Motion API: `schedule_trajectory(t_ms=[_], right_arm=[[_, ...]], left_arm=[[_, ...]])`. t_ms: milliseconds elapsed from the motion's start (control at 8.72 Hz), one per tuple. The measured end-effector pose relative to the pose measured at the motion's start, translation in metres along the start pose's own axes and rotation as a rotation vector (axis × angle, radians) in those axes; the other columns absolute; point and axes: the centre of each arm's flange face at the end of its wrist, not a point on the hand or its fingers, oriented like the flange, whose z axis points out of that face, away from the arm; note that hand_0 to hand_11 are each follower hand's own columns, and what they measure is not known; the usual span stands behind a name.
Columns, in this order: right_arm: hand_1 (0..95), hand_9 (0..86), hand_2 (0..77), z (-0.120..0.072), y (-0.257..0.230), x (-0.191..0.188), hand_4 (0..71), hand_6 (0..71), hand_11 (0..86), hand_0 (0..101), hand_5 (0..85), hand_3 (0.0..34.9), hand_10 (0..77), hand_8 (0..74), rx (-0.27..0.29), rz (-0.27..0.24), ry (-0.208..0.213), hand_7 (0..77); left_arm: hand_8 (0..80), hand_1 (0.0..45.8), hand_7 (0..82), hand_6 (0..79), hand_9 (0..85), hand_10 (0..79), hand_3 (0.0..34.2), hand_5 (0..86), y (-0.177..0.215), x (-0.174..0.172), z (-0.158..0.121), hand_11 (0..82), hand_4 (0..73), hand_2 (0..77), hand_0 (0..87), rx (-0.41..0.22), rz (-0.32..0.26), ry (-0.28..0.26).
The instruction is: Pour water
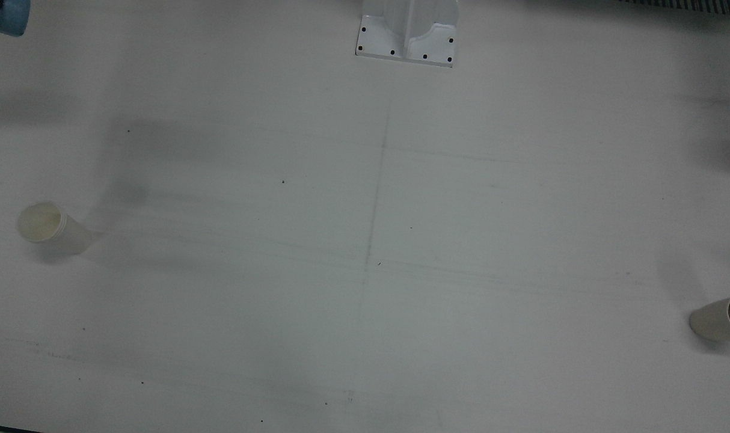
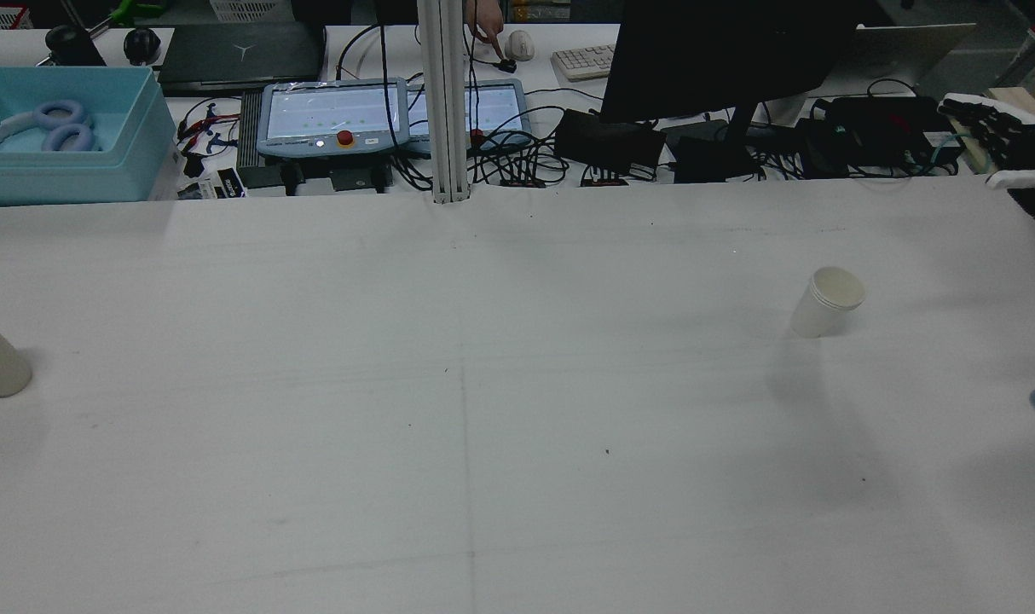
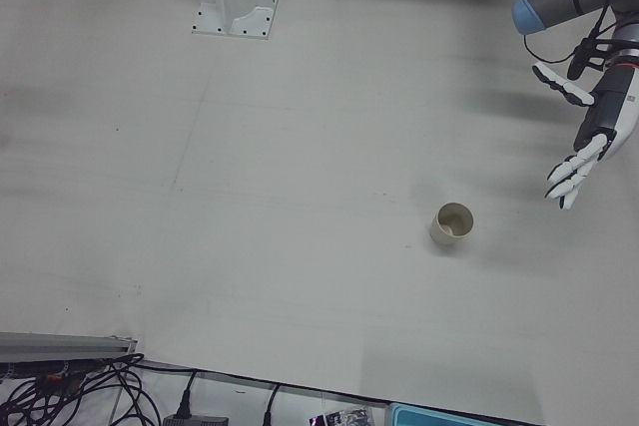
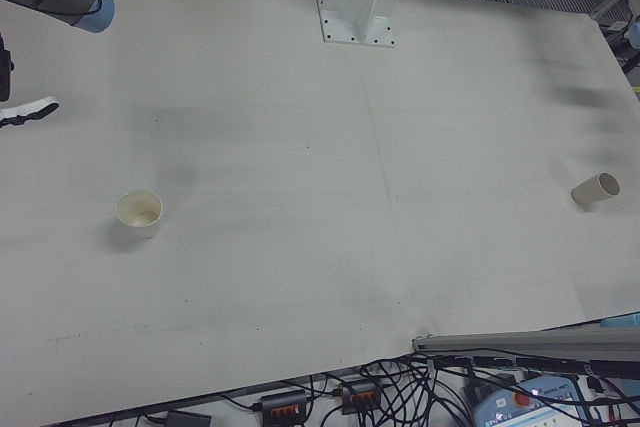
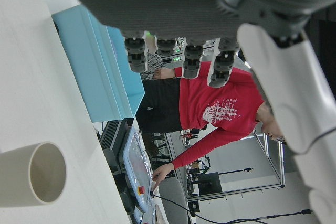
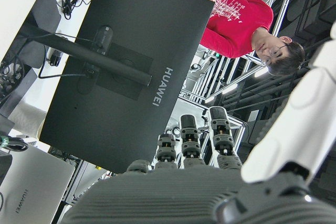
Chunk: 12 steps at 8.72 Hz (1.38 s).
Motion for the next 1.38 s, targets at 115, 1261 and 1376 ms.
schedule_trajectory(t_ms=[115, 1261, 1376], right_arm=[[4.4, 7.6, 0.0, 0.002, 0.004, 0.007, 20.2, 13.6, 0.5, 46, 14.7, 0.0, 0.0, 4.9, -0.005, 0.000, 0.008, 20.7], [7.1, 31.6, 0.0, -0.112, -0.102, 0.050, 20.7, 29.5, 5.4, 48, 33.3, 0.0, 8.2, 28.4, 0.207, -0.046, 0.117, 38.2], [4.9, 54.0, 0.0, -0.117, -0.112, 0.054, 16.9, 32.2, 34.9, 48, 32.2, 0.0, 24.5, 42.5, 0.212, -0.048, 0.120, 42.5]], left_arm=[[4.9, 0.5, 15.8, 9.3, 4.9, 8.7, 4.8, 4.4, -0.007, -0.001, 0.000, 14.2, 26.7, 1.6, 52.3, -0.003, 0.018, 0.006], [5.4, 2.7, 10.4, 6.0, 1.6, 6.0, 4.9, 2.2, -0.068, -0.049, 0.069, 9.8, 21.3, 1.6, 53.6, -0.002, 0.203, -0.008], [4.4, 2.7, 10.4, 6.0, 1.1, 6.0, 4.9, 2.2, -0.072, -0.066, 0.081, 9.3, 21.3, 1.6, 53.6, -0.003, 0.205, -0.012]])
